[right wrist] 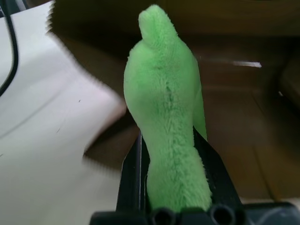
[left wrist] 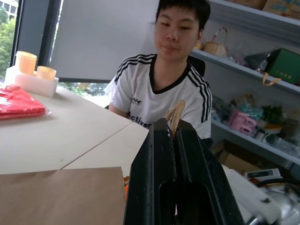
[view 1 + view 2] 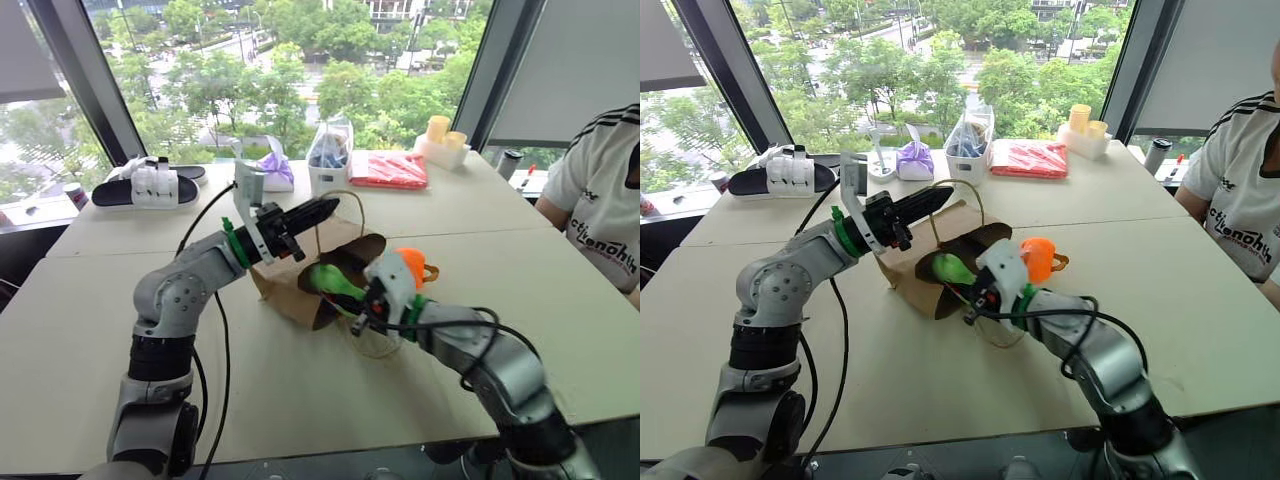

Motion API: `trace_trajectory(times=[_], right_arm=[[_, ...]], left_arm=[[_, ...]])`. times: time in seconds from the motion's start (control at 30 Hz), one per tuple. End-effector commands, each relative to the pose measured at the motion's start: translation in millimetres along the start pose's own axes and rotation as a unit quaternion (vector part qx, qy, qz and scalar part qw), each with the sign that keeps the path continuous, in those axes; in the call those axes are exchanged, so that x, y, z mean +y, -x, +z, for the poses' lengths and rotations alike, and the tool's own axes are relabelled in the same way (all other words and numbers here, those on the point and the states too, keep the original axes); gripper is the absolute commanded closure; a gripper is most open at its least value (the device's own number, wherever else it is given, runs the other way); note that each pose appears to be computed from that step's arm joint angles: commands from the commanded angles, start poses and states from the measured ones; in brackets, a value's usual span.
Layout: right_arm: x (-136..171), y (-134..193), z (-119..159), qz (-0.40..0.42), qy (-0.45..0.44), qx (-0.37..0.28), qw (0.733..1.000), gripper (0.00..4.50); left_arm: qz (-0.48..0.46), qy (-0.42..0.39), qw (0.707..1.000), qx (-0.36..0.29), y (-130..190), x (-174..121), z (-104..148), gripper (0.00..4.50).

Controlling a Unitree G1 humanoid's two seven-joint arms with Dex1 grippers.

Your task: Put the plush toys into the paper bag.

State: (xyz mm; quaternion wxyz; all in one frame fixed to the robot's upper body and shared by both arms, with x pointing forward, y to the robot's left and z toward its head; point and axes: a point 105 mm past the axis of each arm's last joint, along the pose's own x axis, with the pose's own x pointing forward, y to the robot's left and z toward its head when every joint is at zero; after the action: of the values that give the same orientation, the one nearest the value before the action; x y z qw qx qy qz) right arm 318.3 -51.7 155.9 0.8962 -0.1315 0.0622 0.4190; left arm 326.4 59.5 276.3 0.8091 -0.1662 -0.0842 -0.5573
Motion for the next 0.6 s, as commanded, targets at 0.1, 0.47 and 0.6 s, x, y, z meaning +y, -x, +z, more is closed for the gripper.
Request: trace_trajectory(times=[0.1,0.47,0.6], right_arm=[[3.1,-32.9,14.1,0.021,0.012,-0.036,0.999,4.43],[8.3,-57.1,25.4,0.050,0.009,-0.063,0.997,0.82],[7.6,-44.4,28.2,0.043,0.052,-0.059,0.996,0.06]], left_arm=[[-0.019,-0.009,1.000,-0.010,1.4,-13.6,7.6,4.50],[0.006,-0.007,1.000,-0.029,1.3,-8.0,9.4,4.50],[0.012,-0.005,0.999,-0.033,2.9,-5.7,10.3,4.50]])
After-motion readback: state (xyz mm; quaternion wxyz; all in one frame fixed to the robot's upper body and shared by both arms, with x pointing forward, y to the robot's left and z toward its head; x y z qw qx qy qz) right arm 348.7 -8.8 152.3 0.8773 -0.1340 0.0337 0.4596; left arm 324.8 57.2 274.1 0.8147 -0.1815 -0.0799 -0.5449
